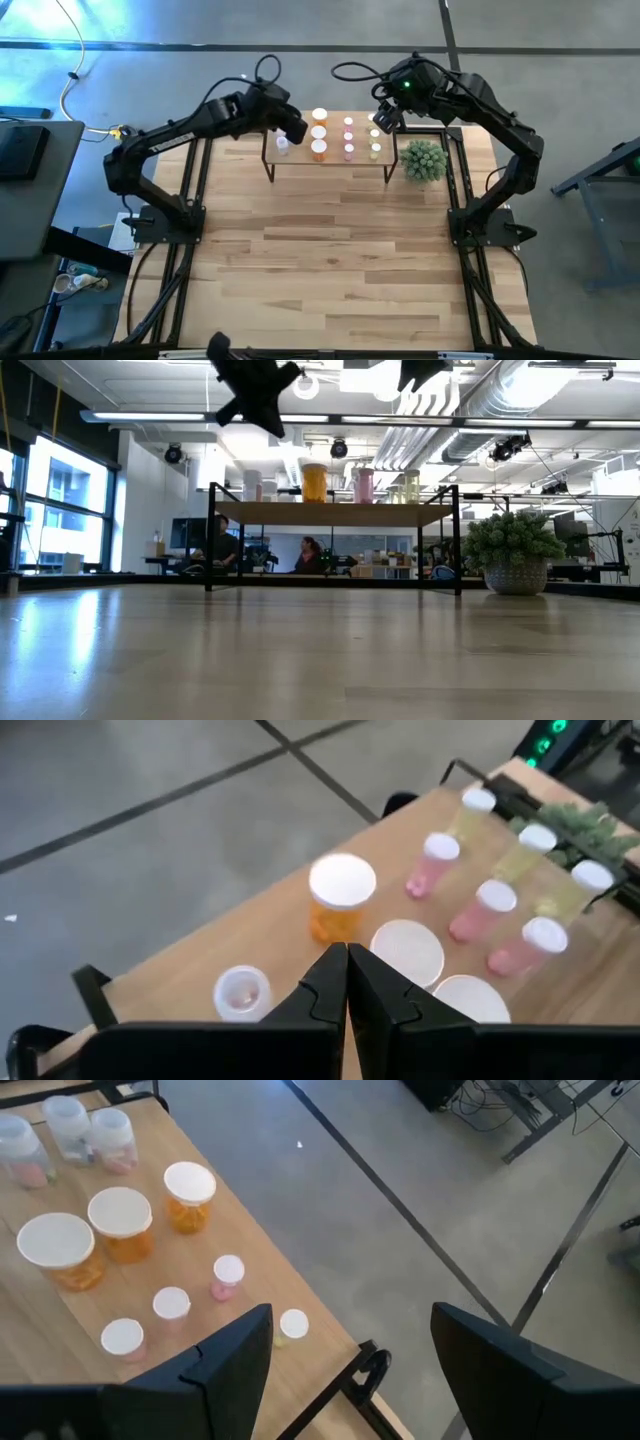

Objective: Pick and place medicine bottles onto shelf by color
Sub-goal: Adjust the colored pill bottles on the shelf

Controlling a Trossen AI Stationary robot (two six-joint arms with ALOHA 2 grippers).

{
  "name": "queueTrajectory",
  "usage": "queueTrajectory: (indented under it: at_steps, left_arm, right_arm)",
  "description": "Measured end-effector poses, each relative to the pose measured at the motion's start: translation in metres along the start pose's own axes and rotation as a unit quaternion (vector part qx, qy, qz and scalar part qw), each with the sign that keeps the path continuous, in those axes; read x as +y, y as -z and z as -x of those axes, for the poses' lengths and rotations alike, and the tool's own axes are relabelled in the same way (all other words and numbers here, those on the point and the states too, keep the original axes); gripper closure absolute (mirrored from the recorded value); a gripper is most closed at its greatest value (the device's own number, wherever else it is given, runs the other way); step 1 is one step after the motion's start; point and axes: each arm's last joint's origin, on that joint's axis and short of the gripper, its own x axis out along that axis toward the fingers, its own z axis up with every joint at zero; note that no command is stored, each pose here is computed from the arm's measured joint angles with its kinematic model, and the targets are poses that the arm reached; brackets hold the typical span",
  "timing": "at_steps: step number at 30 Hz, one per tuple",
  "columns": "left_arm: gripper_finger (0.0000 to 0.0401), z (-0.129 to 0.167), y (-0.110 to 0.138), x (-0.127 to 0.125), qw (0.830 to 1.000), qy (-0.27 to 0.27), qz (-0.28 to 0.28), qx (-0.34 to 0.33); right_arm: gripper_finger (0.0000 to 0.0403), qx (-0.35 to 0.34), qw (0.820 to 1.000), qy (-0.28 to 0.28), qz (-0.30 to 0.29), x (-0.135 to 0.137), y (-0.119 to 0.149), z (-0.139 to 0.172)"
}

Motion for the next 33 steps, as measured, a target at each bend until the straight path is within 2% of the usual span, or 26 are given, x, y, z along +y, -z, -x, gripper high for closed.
queueTrajectory:
  at_steps: [5,23,33]
  left_arm:
    - [0.0401,-0.019,0.005,-0.004,1.0,-0.007,-0.007,0.023]
    - [0.0401,-0.059,0.018,-0.003,0.996,-0.044,-0.019,0.076]
    - [0.0401,-0.069,0.021,0.004,0.993,-0.063,-0.017,0.094]
  right_arm:
    - [0.0139,0.001,1.0,0.0,0.0,0.0,0.0,0.0]
    - [0.0139,0.001,1.0,0.0,0.001,0.0,0.0,0.0]
    - [0.0139,0.001,1.0,0.001,-0.005,0.0,0.0,0.0]
